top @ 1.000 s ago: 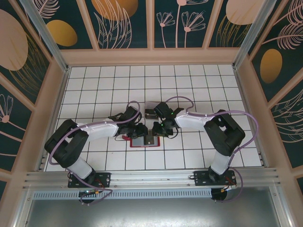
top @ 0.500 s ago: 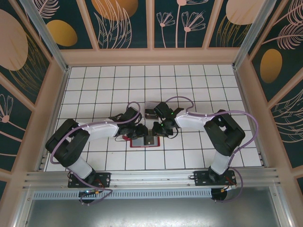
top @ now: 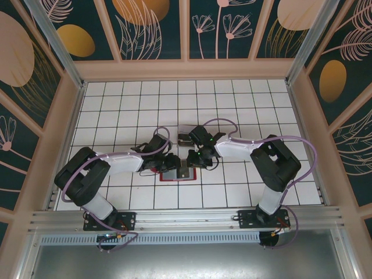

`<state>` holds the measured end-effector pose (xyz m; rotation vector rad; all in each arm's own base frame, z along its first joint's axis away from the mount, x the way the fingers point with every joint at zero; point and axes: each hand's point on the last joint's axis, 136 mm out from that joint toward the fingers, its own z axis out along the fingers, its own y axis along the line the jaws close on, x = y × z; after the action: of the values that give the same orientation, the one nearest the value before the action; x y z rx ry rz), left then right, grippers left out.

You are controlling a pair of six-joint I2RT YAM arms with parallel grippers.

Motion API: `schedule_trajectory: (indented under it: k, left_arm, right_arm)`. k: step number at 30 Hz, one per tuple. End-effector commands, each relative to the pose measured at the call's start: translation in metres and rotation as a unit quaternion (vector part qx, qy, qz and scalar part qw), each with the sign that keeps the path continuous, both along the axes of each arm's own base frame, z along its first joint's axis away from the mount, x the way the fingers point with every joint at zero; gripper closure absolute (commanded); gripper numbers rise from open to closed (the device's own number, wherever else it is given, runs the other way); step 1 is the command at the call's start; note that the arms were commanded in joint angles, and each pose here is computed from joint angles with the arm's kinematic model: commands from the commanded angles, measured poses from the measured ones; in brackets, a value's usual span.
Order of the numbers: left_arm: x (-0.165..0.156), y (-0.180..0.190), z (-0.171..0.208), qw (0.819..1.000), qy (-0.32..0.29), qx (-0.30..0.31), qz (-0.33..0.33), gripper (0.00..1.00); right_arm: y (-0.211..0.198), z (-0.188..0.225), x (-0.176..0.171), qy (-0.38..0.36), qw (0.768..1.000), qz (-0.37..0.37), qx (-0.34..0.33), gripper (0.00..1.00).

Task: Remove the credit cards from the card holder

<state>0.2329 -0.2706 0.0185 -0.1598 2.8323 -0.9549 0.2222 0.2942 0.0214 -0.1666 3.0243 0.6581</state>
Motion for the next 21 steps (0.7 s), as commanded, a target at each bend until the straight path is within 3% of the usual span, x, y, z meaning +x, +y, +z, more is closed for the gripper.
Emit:
schedule_trajectory:
  k: [1, 21]
  left_arm:
    - [-0.013, 0.004, -0.010, 1.000, 0.021, 0.003, -0.002, 0.76]
    - [-0.003, 0.008, 0.020, 1.000, -0.029, 0.007, 0.000, 0.90]
  right_arm:
    - [-0.010, -0.017, -0.009, 0.018, 0.999, 0.000, -0.031, 0.74]
    - [-0.010, -0.017, -0.008, 0.016, 0.999, 0.004, -0.034, 0.75]
